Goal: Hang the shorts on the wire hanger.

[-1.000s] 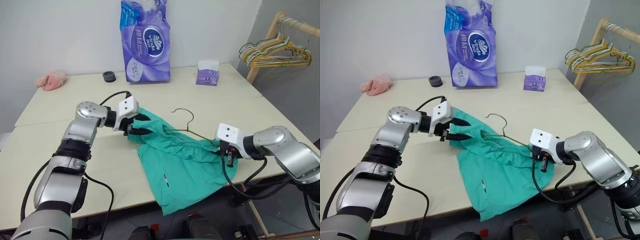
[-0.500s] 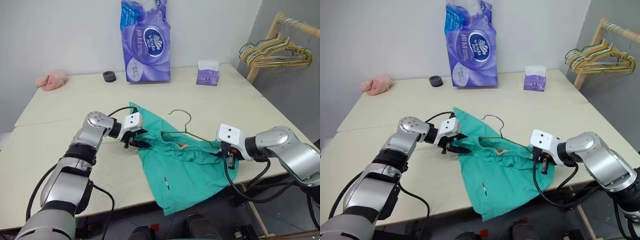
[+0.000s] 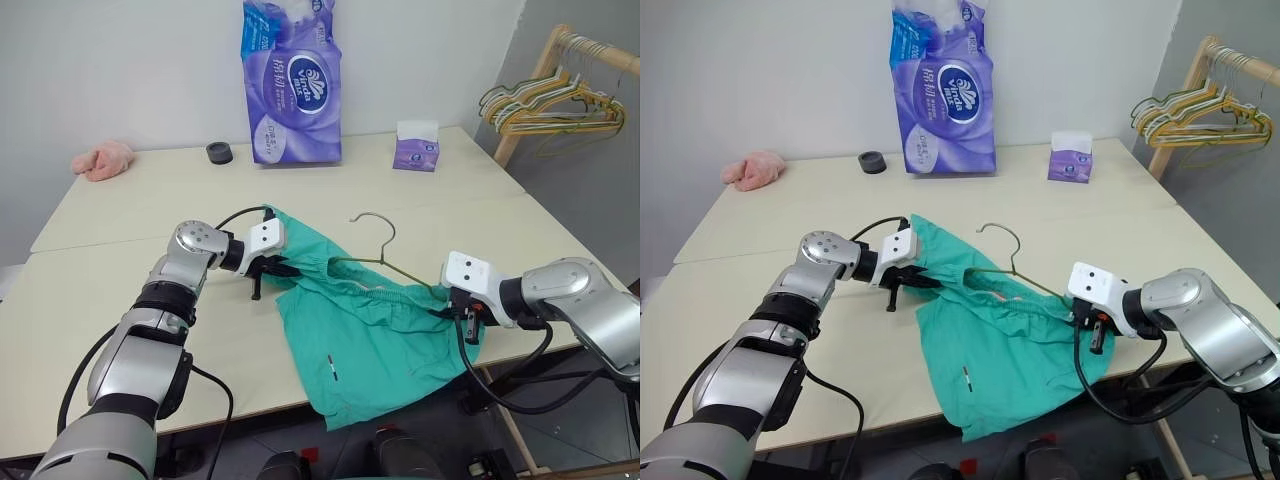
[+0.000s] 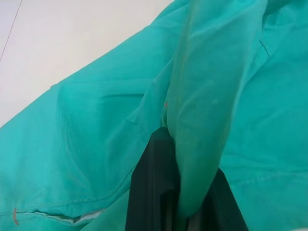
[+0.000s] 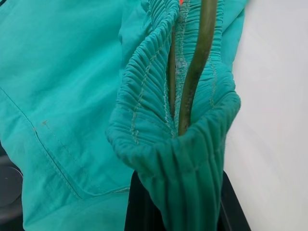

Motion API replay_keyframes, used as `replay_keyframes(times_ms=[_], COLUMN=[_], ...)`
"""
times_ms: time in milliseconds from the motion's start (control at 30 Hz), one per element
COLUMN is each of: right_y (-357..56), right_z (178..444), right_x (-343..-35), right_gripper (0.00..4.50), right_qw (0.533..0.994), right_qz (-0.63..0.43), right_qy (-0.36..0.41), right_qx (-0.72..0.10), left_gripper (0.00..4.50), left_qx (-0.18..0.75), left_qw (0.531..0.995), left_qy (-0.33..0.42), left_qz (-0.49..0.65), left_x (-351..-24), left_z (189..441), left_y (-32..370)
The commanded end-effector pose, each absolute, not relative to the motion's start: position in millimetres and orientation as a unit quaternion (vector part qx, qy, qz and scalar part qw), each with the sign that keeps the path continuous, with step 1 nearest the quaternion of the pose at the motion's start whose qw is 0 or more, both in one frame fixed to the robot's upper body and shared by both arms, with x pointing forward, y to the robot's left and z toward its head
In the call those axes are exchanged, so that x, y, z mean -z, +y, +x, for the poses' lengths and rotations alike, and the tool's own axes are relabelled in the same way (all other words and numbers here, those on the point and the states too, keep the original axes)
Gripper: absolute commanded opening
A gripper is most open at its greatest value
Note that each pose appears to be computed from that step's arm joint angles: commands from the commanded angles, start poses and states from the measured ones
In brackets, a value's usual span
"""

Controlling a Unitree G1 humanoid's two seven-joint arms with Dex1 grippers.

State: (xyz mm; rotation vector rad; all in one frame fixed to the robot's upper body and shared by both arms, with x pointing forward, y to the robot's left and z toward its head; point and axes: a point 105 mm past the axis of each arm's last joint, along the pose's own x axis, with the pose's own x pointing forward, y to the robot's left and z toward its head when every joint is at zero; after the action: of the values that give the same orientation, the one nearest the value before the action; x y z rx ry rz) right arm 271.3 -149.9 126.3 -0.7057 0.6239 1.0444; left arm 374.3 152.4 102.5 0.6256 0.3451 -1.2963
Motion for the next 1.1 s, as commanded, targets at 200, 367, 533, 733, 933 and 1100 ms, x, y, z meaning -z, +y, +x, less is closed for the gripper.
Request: replay_keyframes(times_ms=[200,367,533,733,933,1100], right_y=[-148,-144,-144,-144,-153,-176], right_z=[270,271,273,273,265,257], right_x=[-140,-144,-145,-145,-145,-146], right_gripper=[0.0,0.0,0.0,0.0,0.0,0.0], right_qw=[0.771,0.776,0.782,0.798,0.833,0.89], right_qz=[-0.323,-0.316,-0.306,-0.28,-0.215,-0.122], right_qy=[0.262,0.253,0.253,0.252,0.262,0.27], right_qx=[-0.483,-0.484,-0.48,-0.47,-0.438,-0.348], left_gripper=[0.04,0.04,0.67,2.41,3.29,3.29], left_qx=[0.588,0.593,0.586,0.557,0.49,0.505], left_qw=[0.741,0.746,0.759,0.788,0.846,0.85], left_qy=[0.135,0.121,0.108,0.067,0.032,0.015], left_qz=[0.295,0.277,0.261,0.253,0.209,0.147], left_x=[-115,-117,-124,-133,-154,-170], left_z=[376,375,378,384,395,384], left_y=[151,144,142,142,165,151])
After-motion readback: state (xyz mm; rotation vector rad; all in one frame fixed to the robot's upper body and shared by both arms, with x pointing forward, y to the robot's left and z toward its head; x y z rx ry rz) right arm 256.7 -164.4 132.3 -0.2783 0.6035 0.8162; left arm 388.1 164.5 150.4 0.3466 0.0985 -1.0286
